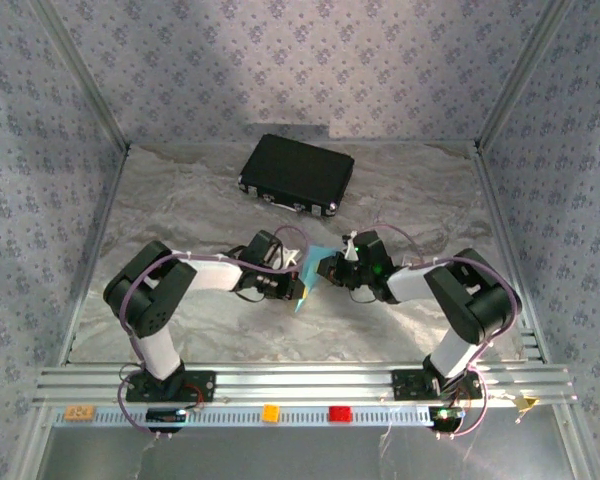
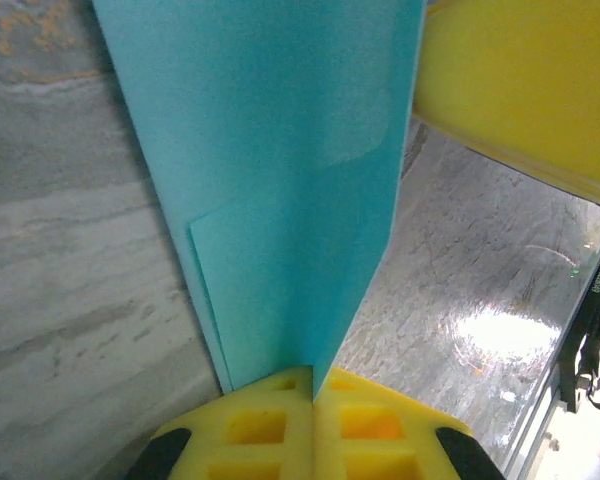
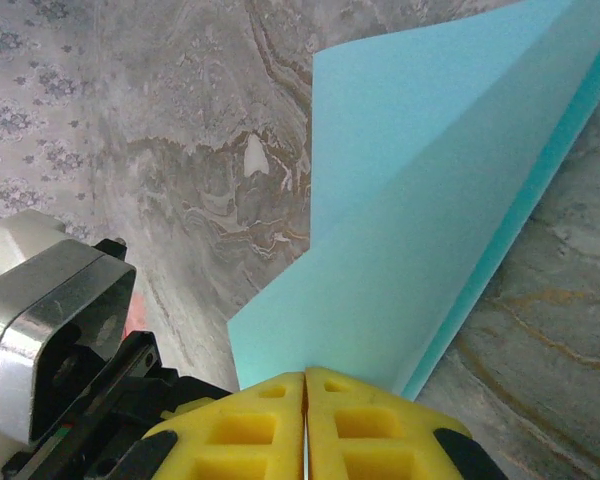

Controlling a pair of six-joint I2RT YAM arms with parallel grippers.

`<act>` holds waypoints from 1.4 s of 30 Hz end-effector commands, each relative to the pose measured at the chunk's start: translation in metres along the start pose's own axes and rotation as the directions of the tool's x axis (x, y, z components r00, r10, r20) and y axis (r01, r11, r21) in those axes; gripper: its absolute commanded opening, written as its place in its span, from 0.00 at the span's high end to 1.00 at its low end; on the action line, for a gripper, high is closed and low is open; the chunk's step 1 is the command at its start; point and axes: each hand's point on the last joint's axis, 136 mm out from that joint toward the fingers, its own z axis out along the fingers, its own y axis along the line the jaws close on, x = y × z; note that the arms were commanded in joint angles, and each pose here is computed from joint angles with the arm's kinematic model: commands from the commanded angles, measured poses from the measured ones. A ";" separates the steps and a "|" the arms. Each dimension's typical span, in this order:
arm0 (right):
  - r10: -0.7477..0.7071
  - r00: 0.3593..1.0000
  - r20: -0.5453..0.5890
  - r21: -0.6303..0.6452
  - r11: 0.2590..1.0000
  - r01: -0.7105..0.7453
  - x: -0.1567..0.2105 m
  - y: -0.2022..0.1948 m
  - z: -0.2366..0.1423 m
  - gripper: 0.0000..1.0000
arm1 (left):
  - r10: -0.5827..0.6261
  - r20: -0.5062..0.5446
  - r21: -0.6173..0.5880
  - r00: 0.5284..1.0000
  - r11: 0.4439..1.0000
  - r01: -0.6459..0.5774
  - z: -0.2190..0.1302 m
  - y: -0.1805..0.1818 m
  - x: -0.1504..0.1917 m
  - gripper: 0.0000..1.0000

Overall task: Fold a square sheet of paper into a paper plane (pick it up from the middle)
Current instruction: Fold the wing for the fifth time at the center of the table.

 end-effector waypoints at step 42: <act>-0.045 0.996 -0.082 -0.057 0.998 0.040 0.019 0.010 -0.002 0.90 | -0.091 -0.044 0.089 0.995 0.991 0.095 0.004 0.014 0.022 1.00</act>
